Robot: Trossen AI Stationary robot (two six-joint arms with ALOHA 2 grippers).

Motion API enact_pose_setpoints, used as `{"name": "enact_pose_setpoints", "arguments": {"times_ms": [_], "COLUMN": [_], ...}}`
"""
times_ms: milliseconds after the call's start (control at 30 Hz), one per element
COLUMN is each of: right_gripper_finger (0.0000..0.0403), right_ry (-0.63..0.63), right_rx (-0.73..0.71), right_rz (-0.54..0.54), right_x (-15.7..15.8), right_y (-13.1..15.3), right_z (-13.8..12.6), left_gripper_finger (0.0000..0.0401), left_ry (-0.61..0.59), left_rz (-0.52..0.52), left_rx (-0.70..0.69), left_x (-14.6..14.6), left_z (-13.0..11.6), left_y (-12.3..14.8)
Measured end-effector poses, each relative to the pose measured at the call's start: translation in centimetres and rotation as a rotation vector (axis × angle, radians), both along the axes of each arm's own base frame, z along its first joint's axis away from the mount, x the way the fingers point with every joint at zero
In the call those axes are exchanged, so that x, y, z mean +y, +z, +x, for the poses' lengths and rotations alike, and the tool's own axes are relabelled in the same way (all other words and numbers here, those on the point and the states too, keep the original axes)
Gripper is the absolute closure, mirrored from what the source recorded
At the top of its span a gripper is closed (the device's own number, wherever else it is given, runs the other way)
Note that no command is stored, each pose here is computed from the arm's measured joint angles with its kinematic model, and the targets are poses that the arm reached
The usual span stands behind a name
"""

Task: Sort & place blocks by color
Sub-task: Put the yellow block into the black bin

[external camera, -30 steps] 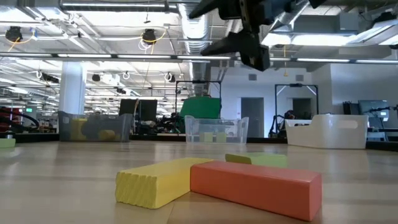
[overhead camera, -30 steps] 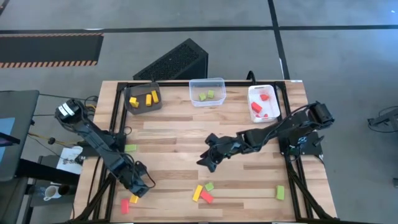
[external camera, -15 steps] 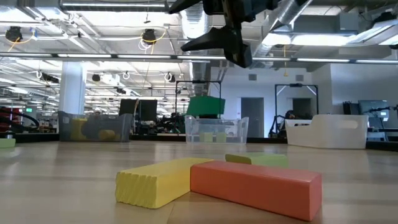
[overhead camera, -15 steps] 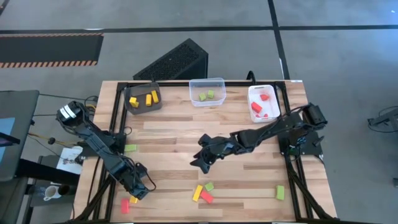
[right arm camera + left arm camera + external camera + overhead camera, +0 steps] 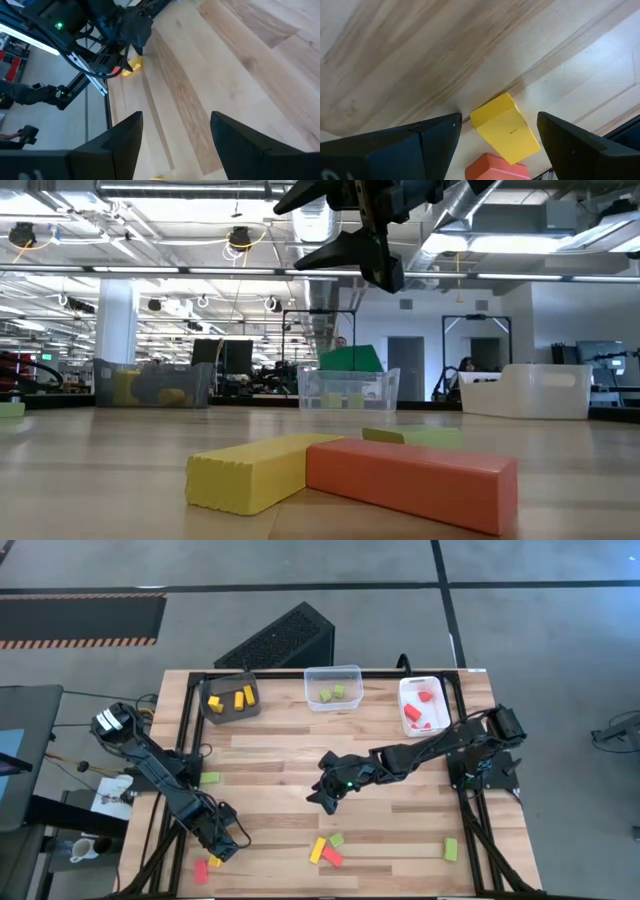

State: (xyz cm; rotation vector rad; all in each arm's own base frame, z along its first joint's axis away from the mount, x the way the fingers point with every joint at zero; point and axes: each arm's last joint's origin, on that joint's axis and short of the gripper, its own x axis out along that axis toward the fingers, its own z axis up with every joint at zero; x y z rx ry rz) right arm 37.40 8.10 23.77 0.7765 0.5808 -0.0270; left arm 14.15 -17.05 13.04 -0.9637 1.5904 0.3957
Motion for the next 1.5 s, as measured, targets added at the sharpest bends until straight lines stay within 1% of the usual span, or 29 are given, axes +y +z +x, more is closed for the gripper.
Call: {"name": "enact_pose_setpoints", "arguments": {"times_ms": [433,900,1133,1300,1500], "right_gripper_finger": [0.0148,0.0148,0.0148,0.0148,0.0148], "right_ry": [0.005,-0.008,-0.019,-0.022,-0.017], "right_rx": [0.041,0.053,0.058,0.035,-0.01], "right_rz": [-0.007,0.04,0.064,0.076,0.087], "right_x": [0.1,0.1,0.0,0.0,0.2], "right_y": [-0.3,-0.4,-0.4,-0.1,0.3], "right_z": [-0.3,-0.3,-0.2,-0.1,0.1], "left_gripper_finger": [0.0134,0.0134,0.0134,0.0134,0.0134], "left_ry": [0.002,0.0,-0.044,-0.068,-0.088], "left_rz": [0.008,0.019,0.019,0.014,0.021], "left_rx": [0.0,-0.012,-0.036,-0.05,-0.036], "left_x": [0.1,0.2,1.1,1.6,1.9], "left_z": [0.0,0.1,1.0,1.5,1.5], "left_y": [-0.1,-0.1,-0.1,-0.1,-0.1]}}
